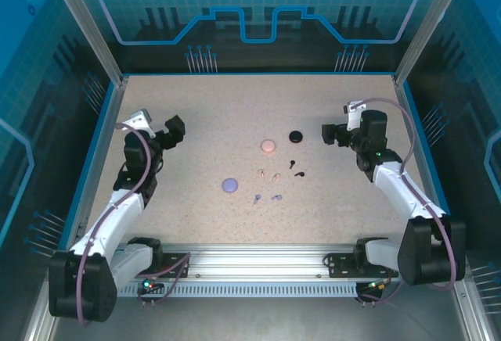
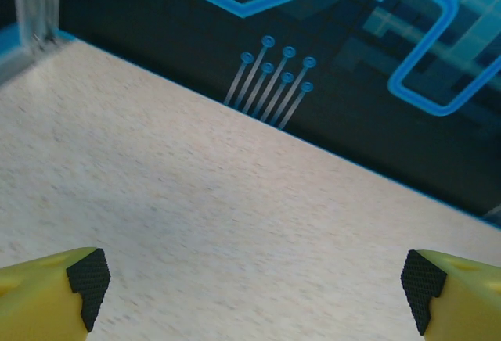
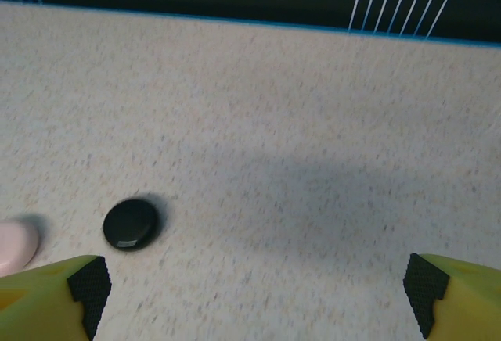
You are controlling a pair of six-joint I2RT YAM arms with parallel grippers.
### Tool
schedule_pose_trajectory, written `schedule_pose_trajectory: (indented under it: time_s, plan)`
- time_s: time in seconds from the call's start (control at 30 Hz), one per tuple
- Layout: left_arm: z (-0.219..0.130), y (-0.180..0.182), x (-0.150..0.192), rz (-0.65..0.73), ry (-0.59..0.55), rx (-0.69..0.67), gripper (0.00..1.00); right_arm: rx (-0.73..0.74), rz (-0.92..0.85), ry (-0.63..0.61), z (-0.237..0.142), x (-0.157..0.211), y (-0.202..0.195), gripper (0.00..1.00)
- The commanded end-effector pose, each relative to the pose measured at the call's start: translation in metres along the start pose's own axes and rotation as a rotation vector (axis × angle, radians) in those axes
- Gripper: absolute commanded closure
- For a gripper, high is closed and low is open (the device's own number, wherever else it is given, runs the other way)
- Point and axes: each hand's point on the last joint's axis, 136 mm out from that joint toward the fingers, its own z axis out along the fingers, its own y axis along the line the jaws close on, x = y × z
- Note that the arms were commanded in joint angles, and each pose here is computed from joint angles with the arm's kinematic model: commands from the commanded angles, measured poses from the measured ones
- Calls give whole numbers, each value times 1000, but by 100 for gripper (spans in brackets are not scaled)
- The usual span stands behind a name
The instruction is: Insert the wireless bluetooth earbuds into the charging case
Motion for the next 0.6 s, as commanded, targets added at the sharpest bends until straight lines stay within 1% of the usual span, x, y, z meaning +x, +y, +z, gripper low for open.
schedule_pose_trajectory:
  time_s: [0.0,0.07,0.17,0.23,0.33,0.43,0.57]
  plan:
    - [-17,-7,37,-168,232,22,1,-53,42,236,-19,33,9,0]
    - [-24,-16,45,-200,298,61,1,-79,17,287,-24,34,16,0]
    - [-31,-21,61,-244,396,82,1,-107,-35,338,-25,32,26,0]
    - [-33,-24,69,-271,440,94,1,-120,-58,390,-24,33,32,0]
    - [-33,-27,73,-292,457,111,1,-128,-101,453,-16,32,42,0]
    - [-31,-27,71,-296,458,107,1,-140,-183,499,-2,33,56,0]
    - [-31,-29,72,-299,470,109,1,-205,-271,563,22,38,77,0]
